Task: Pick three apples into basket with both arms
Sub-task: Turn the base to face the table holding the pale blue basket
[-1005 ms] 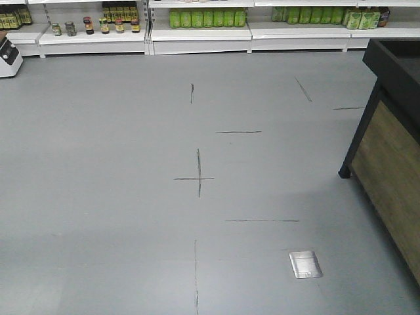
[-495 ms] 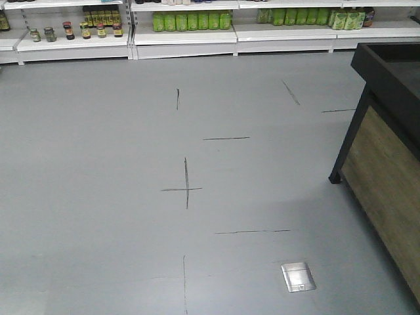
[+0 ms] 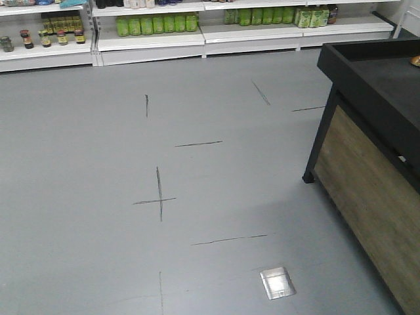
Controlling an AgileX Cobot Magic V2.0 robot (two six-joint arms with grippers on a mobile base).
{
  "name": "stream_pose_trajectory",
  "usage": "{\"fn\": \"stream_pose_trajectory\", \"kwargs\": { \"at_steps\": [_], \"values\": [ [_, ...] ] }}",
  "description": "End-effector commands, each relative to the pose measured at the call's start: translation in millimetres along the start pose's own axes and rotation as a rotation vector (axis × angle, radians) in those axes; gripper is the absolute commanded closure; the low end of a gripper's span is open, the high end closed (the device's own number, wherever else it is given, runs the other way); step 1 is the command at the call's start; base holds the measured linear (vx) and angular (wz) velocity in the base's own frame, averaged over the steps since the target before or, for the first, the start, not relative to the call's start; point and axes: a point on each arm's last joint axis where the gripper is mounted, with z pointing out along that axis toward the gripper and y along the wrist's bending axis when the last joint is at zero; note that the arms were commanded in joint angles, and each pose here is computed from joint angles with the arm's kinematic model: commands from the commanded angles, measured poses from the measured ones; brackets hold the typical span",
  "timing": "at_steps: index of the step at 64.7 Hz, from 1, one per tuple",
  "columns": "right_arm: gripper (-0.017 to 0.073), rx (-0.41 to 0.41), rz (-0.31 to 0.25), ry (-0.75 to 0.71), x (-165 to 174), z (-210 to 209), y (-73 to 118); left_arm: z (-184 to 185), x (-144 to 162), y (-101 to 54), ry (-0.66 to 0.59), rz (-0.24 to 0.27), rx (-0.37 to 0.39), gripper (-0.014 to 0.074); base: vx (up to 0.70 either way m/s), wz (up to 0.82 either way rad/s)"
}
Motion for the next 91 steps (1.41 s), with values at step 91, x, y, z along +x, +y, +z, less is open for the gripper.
{"fn": "stream_pose_trajectory", "kwargs": {
  "at_steps": [91],
  "values": [
    [0.0568, -0.008, -0.012, -0.068, -2.3, -0.8, 0.6, -0.2, 0.2, -0.7, -0.066, -0.01, 0.013, 0.06, 0.12, -0.59]
  ]
}}
